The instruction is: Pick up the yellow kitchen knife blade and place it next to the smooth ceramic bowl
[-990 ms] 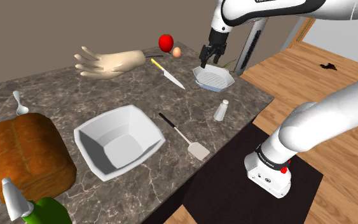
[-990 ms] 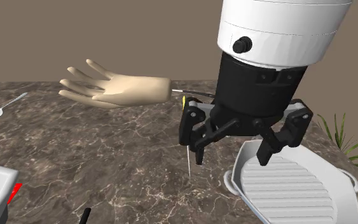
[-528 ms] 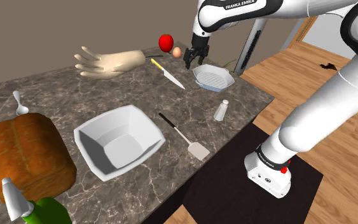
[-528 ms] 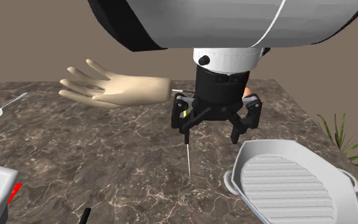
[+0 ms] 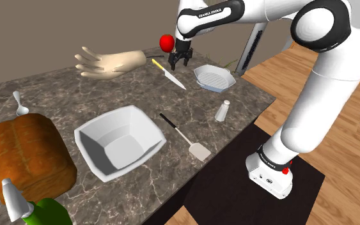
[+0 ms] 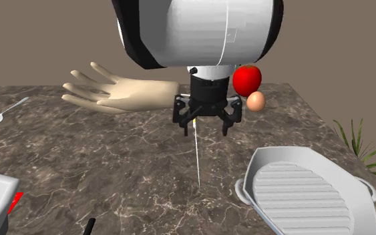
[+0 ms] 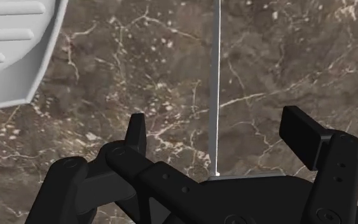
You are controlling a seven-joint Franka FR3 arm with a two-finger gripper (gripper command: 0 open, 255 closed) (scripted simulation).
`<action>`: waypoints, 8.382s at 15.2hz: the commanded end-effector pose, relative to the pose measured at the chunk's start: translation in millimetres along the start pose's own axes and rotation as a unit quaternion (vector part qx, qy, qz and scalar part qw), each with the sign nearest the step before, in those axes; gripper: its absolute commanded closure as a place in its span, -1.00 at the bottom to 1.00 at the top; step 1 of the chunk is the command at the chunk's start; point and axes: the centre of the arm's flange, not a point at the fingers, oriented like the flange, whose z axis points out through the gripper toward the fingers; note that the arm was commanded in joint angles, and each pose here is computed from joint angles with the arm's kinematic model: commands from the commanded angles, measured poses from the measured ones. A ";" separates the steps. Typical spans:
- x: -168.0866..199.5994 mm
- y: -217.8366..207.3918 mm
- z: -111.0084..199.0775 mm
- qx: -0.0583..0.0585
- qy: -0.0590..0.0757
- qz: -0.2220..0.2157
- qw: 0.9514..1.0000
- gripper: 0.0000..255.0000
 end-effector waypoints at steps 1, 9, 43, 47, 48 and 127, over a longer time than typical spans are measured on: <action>22.3 -6.8 12.6 -0.001 0.000 -0.001 1.000 -1.00; 71.9 -18.1 56.9 -0.003 0.001 -0.004 1.000 -1.00; 73.2 -18.1 17.7 -0.003 0.001 -0.004 1.000 1.00; 73.7 -18.2 -3.5 -0.003 0.001 -0.004 1.000 1.00; 73.8 -18.2 -8.7 -0.003 0.001 -0.004 1.000 1.00; -57.4 -274.3 67.2 -0.003 0.001 -0.004 1.000 -1.00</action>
